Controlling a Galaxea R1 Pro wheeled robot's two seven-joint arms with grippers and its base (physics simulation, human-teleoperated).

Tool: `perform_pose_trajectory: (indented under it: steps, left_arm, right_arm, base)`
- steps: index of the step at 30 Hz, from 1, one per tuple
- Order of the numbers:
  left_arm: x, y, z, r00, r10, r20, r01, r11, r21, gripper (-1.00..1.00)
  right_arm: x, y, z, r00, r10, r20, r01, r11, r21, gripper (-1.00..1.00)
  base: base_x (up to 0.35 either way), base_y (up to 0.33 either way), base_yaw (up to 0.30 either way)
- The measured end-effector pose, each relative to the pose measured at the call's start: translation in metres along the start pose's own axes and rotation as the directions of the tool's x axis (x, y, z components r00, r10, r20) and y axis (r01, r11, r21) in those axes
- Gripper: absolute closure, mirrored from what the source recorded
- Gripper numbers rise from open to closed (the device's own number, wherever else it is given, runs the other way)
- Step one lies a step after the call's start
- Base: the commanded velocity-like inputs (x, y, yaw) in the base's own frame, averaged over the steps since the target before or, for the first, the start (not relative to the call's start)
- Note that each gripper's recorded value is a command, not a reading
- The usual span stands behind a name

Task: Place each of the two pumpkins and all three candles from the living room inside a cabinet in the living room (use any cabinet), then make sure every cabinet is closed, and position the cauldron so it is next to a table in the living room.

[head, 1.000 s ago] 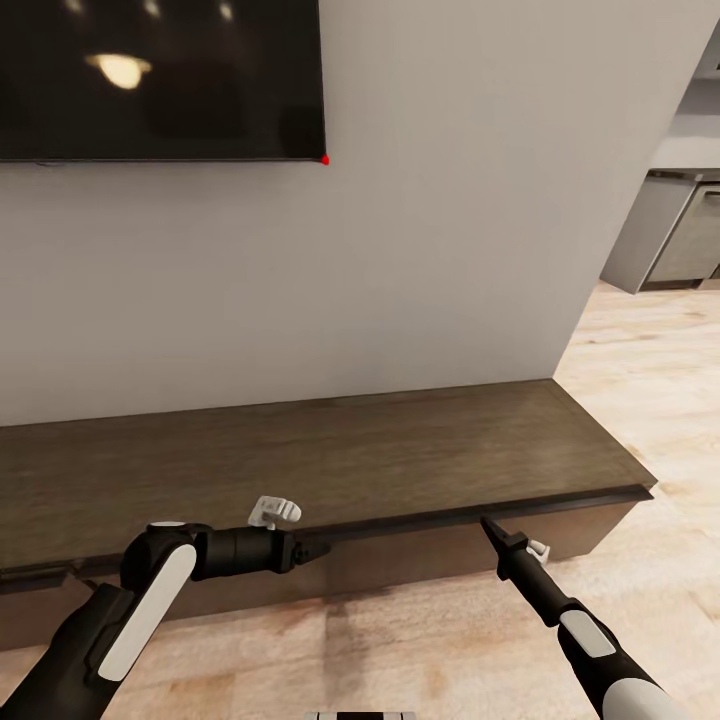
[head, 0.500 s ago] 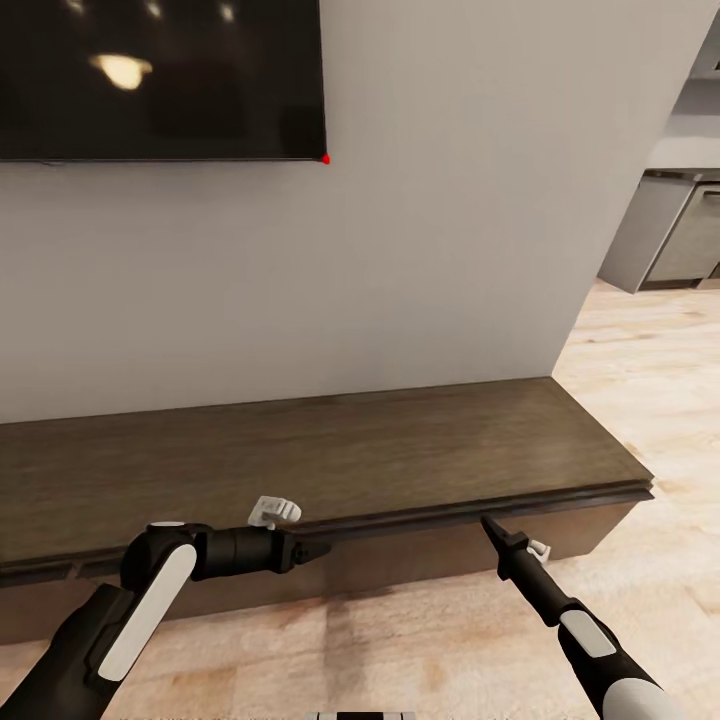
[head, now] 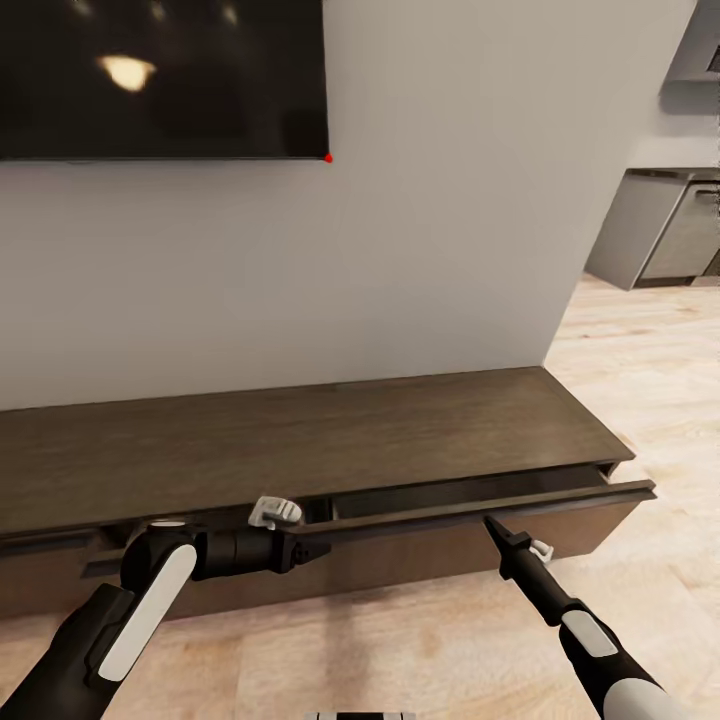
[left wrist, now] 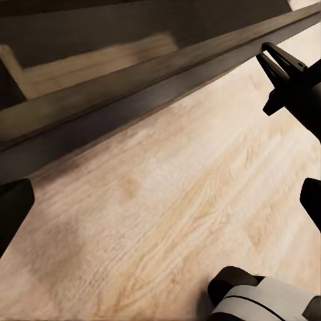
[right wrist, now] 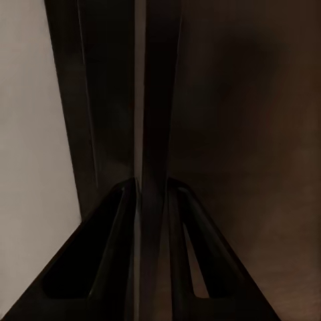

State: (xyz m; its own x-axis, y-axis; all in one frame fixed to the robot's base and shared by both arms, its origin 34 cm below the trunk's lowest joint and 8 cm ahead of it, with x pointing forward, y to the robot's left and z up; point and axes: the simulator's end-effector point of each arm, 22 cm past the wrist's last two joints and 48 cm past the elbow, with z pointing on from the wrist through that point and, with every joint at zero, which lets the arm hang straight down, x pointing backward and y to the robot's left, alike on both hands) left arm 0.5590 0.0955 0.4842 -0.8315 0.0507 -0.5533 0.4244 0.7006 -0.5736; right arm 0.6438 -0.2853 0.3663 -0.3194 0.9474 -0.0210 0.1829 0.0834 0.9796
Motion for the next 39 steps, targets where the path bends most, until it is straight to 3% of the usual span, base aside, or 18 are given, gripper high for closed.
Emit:
perform_pose_trajectory:
  steps: [23,39]
  left_arm:
    - [0.0,0.0,0.0,1.0,0.0,0.0,0.0,1.0,0.0,-1.0]
    - [0.0,0.0,0.0,1.0,0.0,0.0,0.0,1.0,-0.001,-1.0]
  right_arm:
    - [-0.012,-0.001,-0.004,1.0,-0.014,0.011,0.014,1.0,0.011,1.0]
    - [-0.016,-0.002,-0.006,1.0,-0.02,0.013,0.02,1.0,0.014,1.0]
  base:
    - [-0.194,0.0,0.0]
    - [-0.107,0.0,0.0]
